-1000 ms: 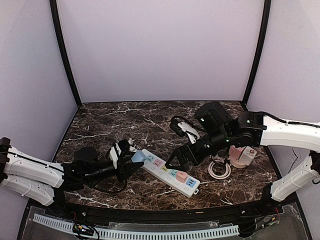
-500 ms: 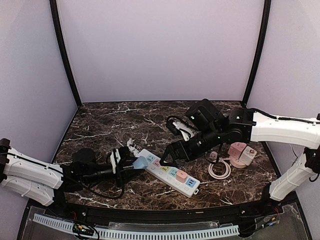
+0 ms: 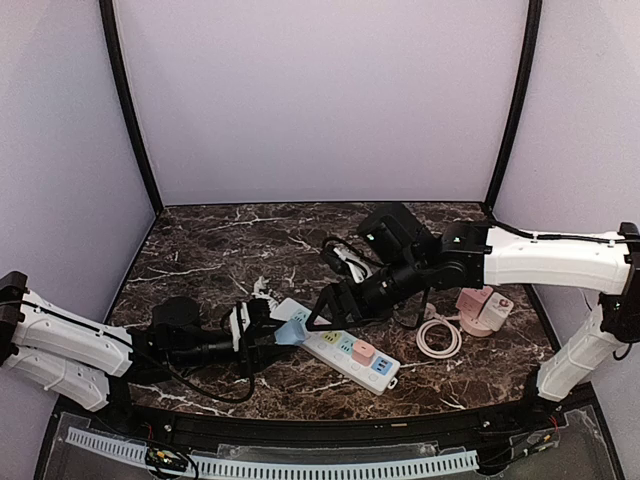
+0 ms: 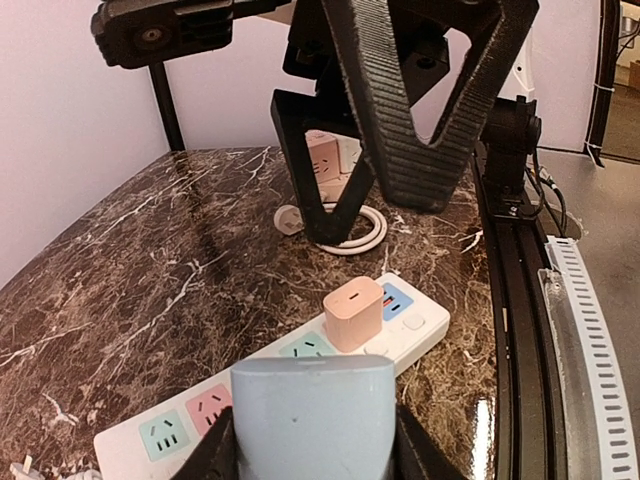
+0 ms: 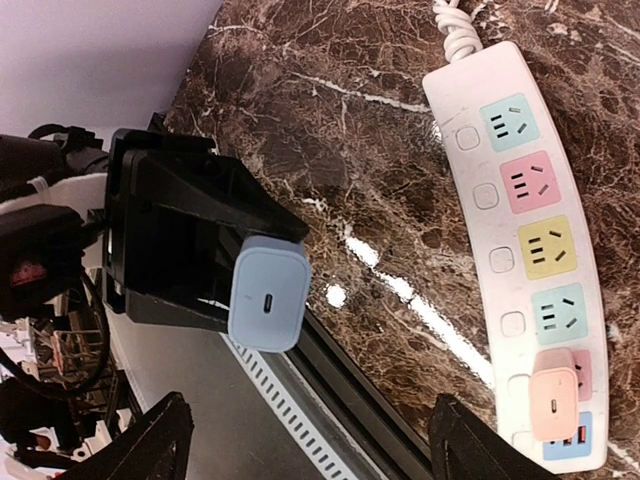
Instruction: Insert the plug
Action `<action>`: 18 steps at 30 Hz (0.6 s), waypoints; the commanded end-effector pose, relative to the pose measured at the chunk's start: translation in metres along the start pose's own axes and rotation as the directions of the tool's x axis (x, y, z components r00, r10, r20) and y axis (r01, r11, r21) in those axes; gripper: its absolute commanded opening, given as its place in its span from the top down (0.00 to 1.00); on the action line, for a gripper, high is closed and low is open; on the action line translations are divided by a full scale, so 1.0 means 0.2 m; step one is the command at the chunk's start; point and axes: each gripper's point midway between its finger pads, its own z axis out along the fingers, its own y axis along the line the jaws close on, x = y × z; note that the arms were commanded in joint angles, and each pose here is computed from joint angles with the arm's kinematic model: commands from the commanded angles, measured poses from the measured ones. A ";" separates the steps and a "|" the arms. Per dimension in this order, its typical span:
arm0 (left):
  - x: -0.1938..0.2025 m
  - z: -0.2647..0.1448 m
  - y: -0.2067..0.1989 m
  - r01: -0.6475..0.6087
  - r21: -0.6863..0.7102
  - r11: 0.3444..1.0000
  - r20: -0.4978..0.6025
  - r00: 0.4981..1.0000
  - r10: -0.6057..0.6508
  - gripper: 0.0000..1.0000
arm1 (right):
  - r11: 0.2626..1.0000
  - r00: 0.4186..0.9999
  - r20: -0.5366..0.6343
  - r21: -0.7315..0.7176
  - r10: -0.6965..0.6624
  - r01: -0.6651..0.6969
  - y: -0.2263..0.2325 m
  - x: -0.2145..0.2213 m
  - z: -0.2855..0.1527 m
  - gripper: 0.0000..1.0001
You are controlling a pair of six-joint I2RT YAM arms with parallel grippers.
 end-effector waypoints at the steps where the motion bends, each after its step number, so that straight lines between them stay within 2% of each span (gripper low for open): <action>1: -0.06 0.02 -0.01 -0.008 0.008 1.000 0.031 0.999 0.008 0.99 | 0.995 0.999 -0.011 -0.093 0.047 -0.048 0.09 -0.04 0.05 0.21; 18: -0.08 0.03 -0.04 -0.016 0.014 1.000 0.048 0.999 0.015 0.99 | 0.979 0.990 -0.110 -0.169 0.094 -0.111 0.13 -0.01 0.19 0.33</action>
